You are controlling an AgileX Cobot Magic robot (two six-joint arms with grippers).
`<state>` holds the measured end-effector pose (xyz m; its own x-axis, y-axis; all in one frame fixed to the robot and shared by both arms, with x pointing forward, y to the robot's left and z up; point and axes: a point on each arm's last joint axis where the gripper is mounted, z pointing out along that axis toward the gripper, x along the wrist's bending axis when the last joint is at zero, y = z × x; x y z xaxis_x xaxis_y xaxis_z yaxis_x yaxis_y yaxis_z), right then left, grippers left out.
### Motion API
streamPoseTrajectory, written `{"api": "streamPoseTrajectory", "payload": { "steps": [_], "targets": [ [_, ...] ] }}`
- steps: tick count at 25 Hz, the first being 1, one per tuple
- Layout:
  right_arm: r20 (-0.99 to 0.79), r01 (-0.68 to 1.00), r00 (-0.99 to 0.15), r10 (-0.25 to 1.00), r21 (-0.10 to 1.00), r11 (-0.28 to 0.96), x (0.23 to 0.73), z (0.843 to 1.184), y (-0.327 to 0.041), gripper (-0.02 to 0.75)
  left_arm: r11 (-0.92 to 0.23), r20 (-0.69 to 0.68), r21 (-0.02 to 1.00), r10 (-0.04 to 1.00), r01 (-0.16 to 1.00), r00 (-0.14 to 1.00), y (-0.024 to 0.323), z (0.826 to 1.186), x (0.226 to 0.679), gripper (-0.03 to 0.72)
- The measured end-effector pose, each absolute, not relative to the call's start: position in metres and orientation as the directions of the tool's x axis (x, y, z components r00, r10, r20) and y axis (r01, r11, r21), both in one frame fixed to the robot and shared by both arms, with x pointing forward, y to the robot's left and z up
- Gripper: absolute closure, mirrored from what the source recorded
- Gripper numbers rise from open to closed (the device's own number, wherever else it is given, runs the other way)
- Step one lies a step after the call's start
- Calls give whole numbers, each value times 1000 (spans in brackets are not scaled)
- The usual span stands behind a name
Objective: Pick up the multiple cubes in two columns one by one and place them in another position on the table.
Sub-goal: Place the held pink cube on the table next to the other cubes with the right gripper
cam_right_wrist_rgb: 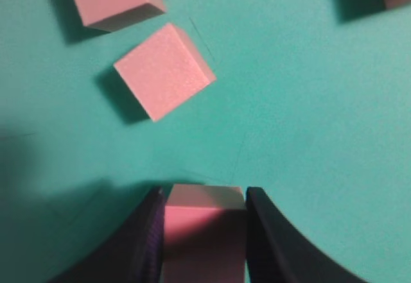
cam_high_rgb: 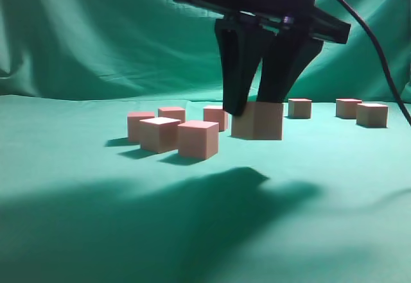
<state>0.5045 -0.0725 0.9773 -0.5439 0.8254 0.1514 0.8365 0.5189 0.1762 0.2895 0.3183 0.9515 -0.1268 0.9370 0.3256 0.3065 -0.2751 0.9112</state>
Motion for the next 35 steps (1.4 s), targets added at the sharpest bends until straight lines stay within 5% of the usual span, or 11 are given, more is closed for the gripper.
{"api": "streamPoseTrajectory", "payload": {
  "steps": [9,35],
  "targets": [
    [167,859,-493,854,248,448,511,977,-68,470,-275,326,911,937,306,-127,318,951,290,688],
    [175,877,-473,864,187,442,515,954,-64,470,-275,326,911,937,306,-127,318,951,290,688]
  ]
}}
